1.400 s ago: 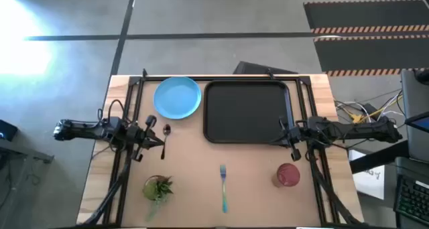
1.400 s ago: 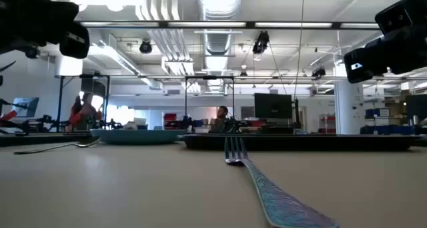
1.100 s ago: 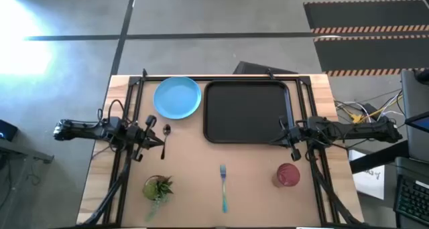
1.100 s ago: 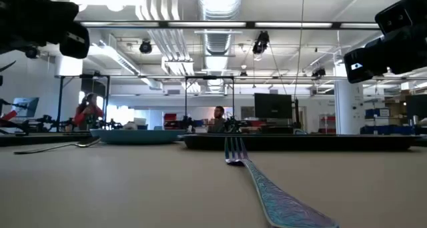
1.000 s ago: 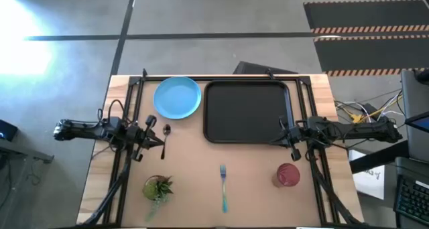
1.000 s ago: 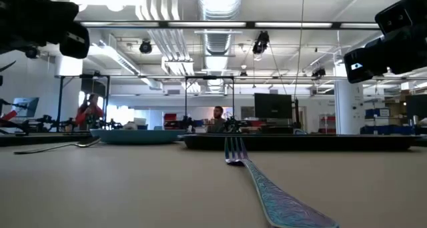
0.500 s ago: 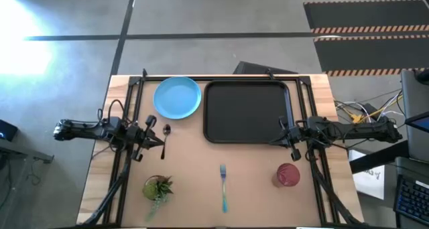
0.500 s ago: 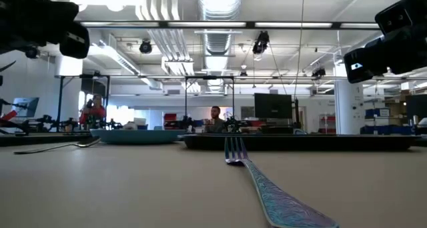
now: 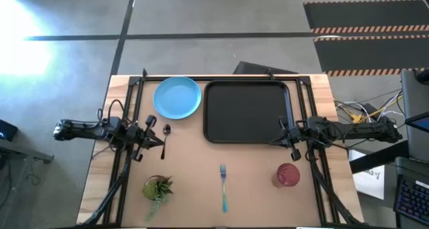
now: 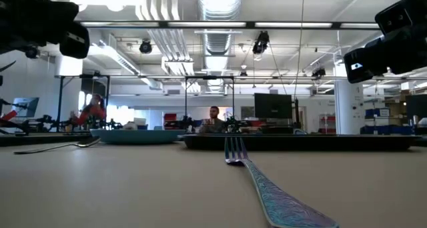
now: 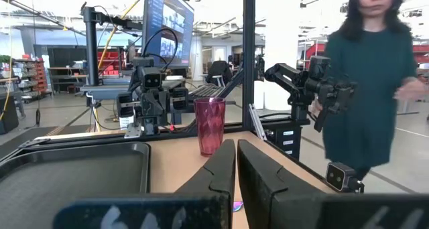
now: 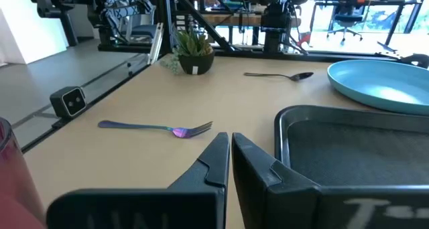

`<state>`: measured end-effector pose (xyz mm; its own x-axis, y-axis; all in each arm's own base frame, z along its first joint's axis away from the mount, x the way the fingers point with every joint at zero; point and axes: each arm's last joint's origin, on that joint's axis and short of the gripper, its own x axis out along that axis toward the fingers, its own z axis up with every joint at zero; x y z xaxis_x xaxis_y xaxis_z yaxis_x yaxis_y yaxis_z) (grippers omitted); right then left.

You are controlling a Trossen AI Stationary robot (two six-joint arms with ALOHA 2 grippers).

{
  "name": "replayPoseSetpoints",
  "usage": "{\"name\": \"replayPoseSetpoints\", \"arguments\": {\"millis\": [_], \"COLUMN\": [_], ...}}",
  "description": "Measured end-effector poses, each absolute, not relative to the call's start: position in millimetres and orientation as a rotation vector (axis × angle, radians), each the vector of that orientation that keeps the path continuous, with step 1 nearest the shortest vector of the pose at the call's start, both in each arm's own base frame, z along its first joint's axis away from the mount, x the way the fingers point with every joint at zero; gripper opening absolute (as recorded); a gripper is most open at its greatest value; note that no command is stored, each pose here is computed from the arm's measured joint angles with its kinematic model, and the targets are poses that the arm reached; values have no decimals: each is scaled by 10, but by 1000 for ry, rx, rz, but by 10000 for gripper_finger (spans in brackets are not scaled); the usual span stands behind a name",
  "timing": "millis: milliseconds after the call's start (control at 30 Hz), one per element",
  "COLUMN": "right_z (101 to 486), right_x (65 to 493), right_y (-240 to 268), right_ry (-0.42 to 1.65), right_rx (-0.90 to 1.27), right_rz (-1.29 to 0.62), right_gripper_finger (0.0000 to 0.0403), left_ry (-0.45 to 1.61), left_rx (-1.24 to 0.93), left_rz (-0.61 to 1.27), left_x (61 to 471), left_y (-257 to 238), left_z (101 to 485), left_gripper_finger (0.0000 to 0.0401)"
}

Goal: Pick and place plate/cup/fork/spoon on tray

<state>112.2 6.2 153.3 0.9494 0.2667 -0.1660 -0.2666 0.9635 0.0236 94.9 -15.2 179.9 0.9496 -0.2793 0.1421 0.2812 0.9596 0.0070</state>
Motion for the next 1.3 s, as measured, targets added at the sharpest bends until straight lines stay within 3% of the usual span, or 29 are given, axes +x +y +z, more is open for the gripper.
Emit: {"name": "replayPoseSetpoints", "arguments": {"millis": [233, 400, 533, 767, 933, 1067, 1300], "right_z": [1533, 1611, 1823, 2335, 2927, 3419, 3700], "right_x": [1122, 1132, 1116, 1029, 1045, 1089, 1617], "right_y": [62, 62, 64, 28, -4, 4, 9], "right_ry": [170, 128, -63, -404, -402, -413, -170], "right_rx": [14, 299, 451, 431, 288, 191, 183], "right_rz": [270, 255, 302, 251, 100, 111, 130], "right_gripper_finger": [9, 9, 9, 9, 9, 9, 9], "left_ry": [-142, -143, -142, -143, -143, -143, -157], "left_rx": [-14, -14, -13, -13, -13, -13, -14], "left_rz": [-285, -285, -285, -285, -285, -285, -285], "left_x": [950, 949, 949, 949, 949, 949, 947], "left_y": [-152, -152, -152, -152, -152, -152, -152], "left_z": [1799, 1800, 1799, 1799, 1799, 1800, 1813], "left_gripper_finger": [0, 0, 0, 0, 0, 0, 0]}}
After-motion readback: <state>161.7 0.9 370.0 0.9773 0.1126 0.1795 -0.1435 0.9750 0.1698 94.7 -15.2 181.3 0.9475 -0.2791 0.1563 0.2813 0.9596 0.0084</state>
